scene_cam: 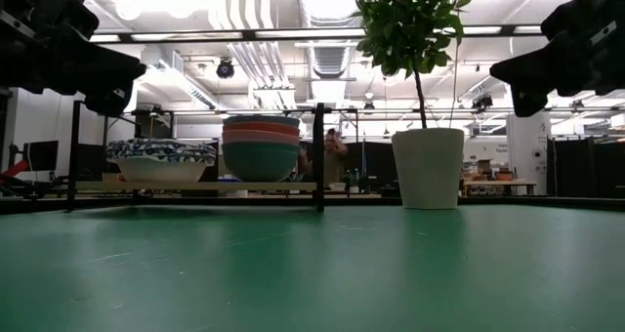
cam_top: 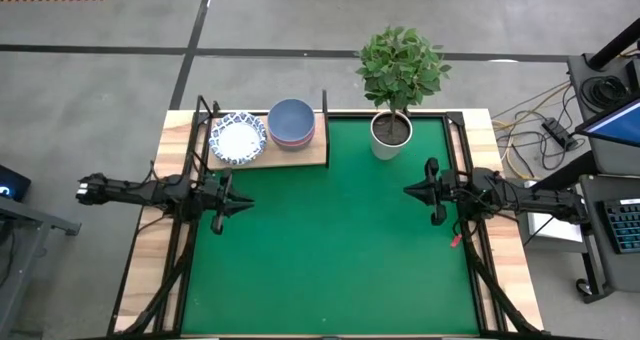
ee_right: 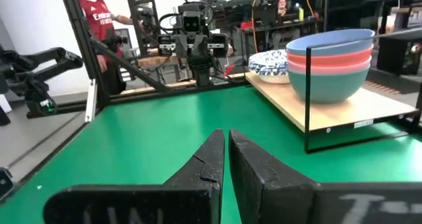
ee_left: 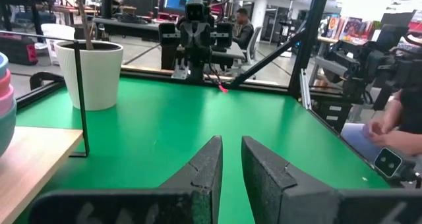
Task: Place and stack bowls onto a shelf
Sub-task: Return to Home Position
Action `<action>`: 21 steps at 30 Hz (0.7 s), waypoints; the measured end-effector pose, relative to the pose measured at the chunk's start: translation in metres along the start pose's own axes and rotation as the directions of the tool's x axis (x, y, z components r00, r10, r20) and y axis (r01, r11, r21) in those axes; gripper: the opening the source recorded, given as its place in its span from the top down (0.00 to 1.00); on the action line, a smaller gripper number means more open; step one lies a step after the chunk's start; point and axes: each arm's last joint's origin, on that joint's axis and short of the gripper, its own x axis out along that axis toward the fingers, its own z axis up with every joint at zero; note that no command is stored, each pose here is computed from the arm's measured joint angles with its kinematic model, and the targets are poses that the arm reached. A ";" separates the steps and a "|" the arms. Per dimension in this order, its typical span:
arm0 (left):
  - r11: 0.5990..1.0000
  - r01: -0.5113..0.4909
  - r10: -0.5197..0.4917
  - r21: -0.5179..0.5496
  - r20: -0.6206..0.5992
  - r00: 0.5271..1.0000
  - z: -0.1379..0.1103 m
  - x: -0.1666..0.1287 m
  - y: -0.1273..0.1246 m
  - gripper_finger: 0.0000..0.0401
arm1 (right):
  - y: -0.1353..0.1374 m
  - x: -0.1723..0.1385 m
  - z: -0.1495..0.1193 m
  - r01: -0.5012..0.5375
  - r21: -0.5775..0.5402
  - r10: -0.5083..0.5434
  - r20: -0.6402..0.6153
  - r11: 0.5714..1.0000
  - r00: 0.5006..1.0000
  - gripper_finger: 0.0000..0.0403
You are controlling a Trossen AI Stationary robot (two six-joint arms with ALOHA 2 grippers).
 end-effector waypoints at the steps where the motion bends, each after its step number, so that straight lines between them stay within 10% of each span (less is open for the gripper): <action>1: 1.000 0.000 0.000 0.000 0.000 1.000 0.000 0.000 0.000 0.90 | 0.000 0.000 0.000 0.000 0.003 0.000 0.000 1.000 1.000 0.97; 21: 1.000 -0.002 0.002 0.001 -0.011 1.000 -0.001 0.001 0.000 0.90 | 0.000 0.000 0.000 -0.002 -0.031 0.002 0.001 1.000 1.000 0.97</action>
